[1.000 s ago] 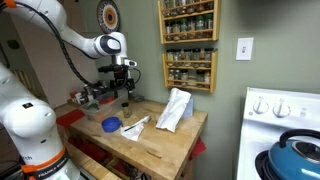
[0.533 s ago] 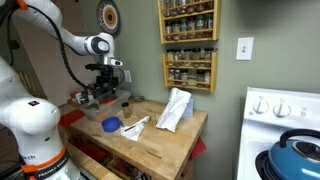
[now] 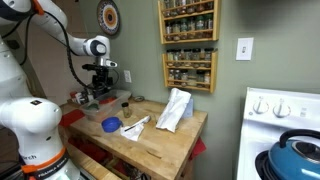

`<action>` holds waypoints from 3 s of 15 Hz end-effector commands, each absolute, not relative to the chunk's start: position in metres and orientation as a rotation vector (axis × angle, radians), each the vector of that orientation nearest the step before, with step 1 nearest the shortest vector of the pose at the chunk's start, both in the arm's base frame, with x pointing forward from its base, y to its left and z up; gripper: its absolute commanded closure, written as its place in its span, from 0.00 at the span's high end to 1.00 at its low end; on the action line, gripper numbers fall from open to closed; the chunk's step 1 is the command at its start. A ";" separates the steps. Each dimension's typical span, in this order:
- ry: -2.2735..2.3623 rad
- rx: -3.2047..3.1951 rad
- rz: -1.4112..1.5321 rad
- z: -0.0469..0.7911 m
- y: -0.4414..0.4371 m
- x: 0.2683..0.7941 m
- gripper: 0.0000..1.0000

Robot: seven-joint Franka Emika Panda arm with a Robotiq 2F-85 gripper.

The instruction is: Pick up the orange cup from the clear container and put it on the table, pick up the spice bottle with a black lid from the table and put it in the orange cup, pick up the orange cup with the spice bottle and put it in the clear storage container

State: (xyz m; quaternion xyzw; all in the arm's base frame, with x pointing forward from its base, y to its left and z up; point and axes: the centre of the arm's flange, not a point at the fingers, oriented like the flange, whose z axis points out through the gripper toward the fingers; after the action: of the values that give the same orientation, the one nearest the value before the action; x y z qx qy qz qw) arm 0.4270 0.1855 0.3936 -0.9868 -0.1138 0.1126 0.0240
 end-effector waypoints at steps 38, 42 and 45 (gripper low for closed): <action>-0.313 -2.995 -0.383 0.249 0.277 0.487 0.85; -0.316 -2.997 -0.365 0.242 0.281 0.489 1.00; -0.322 -2.996 -0.358 0.238 0.284 0.490 0.74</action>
State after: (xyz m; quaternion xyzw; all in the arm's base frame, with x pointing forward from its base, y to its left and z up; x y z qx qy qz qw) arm 0.4871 0.2756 0.2478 -0.9856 -0.1092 -0.1161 0.0569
